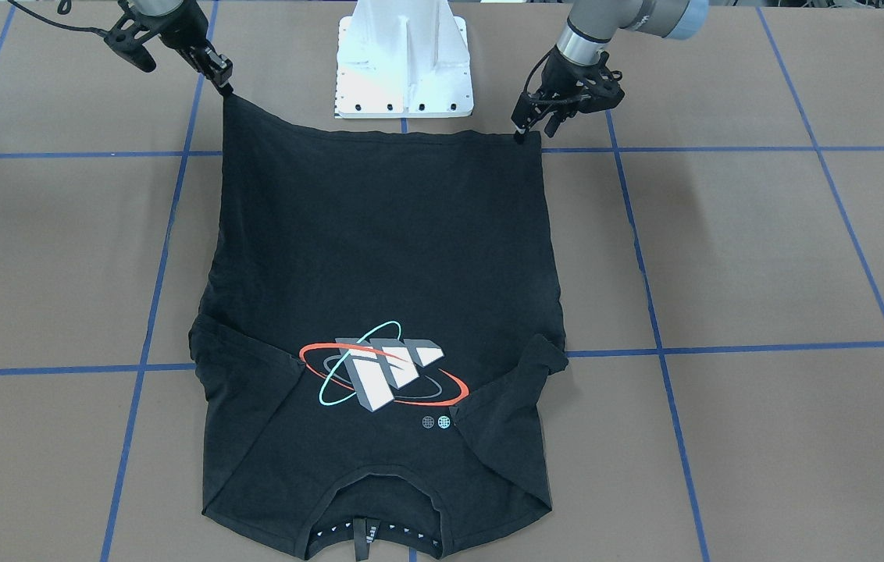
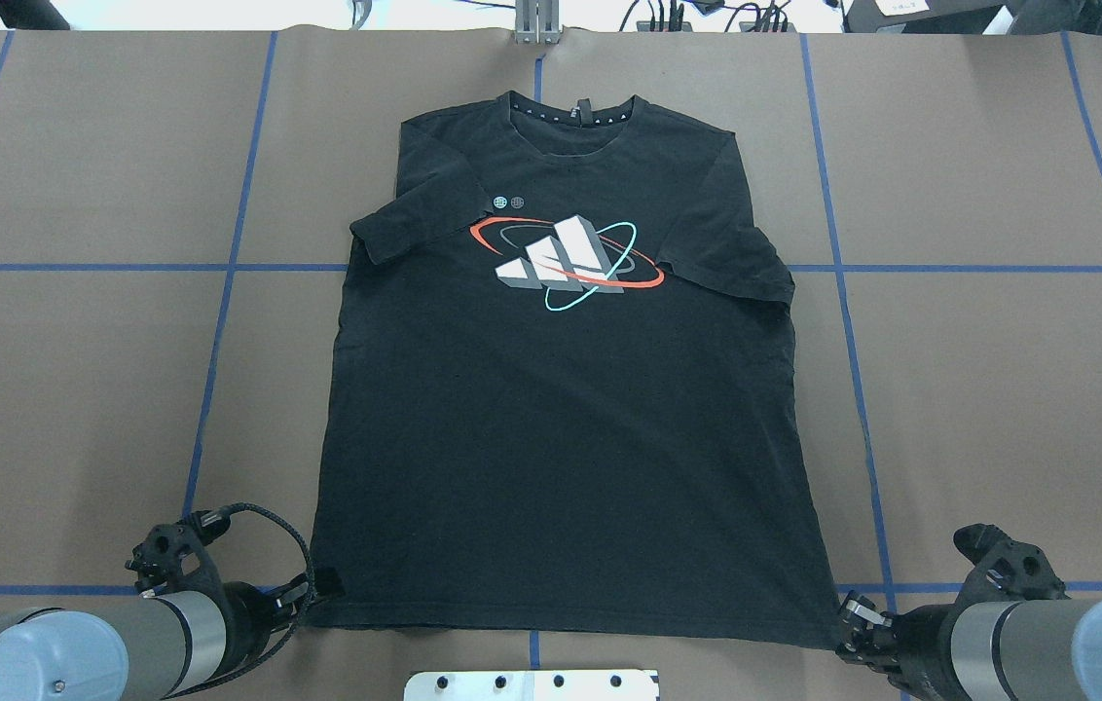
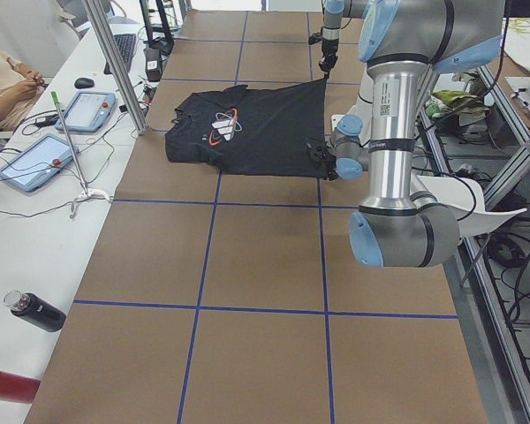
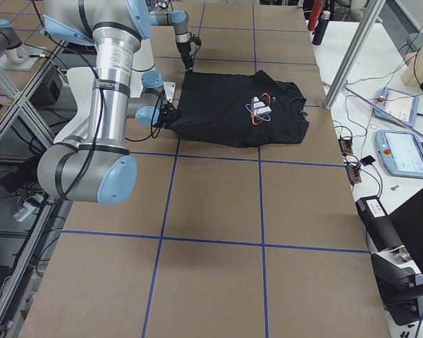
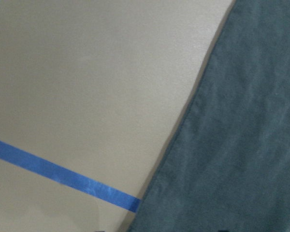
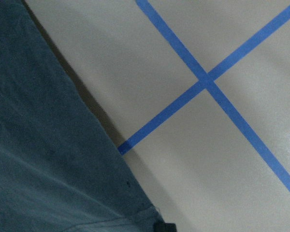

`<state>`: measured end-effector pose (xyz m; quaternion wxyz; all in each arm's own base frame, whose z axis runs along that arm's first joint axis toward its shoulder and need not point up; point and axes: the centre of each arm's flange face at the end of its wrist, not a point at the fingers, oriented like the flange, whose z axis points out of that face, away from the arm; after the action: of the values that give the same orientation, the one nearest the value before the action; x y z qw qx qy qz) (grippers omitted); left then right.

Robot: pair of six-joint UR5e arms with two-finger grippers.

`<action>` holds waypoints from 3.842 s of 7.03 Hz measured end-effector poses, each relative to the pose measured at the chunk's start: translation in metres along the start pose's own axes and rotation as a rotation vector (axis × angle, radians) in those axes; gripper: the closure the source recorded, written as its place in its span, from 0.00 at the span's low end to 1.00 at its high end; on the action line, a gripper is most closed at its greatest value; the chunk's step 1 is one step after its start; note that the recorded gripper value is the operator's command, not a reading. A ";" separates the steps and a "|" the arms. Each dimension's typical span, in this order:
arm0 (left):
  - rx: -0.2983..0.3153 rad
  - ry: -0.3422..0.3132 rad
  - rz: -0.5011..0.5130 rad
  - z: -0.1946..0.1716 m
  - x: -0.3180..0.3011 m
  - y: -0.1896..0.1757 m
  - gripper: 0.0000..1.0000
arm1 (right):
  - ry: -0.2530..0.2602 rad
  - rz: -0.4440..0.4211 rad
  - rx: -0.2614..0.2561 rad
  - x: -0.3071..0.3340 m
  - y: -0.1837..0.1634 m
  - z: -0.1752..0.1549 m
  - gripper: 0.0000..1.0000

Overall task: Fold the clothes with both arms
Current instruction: 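Grasp both hem corners nearest the robot with both grippers, then lift the hem with both grippers and carry it toward the collar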

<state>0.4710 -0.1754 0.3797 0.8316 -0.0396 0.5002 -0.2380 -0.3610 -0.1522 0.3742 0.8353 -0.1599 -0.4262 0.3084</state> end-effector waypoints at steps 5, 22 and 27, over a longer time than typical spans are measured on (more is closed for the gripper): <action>-0.010 -0.005 -0.023 0.001 -0.001 0.005 0.33 | -0.001 0.002 0.003 -0.001 -0.001 -0.001 1.00; -0.094 0.135 -0.078 -0.139 0.086 -0.016 1.00 | -0.082 0.118 -0.054 -0.041 -0.055 -0.067 1.00; 0.162 0.177 0.086 -0.131 0.156 -0.208 1.00 | -0.067 0.111 0.086 -0.191 -0.219 -0.115 1.00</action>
<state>0.3455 -0.4041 0.2510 0.7940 0.0702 0.5522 -0.2444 -0.2702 -0.4434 0.3053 0.8082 -0.1368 -0.4307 0.3776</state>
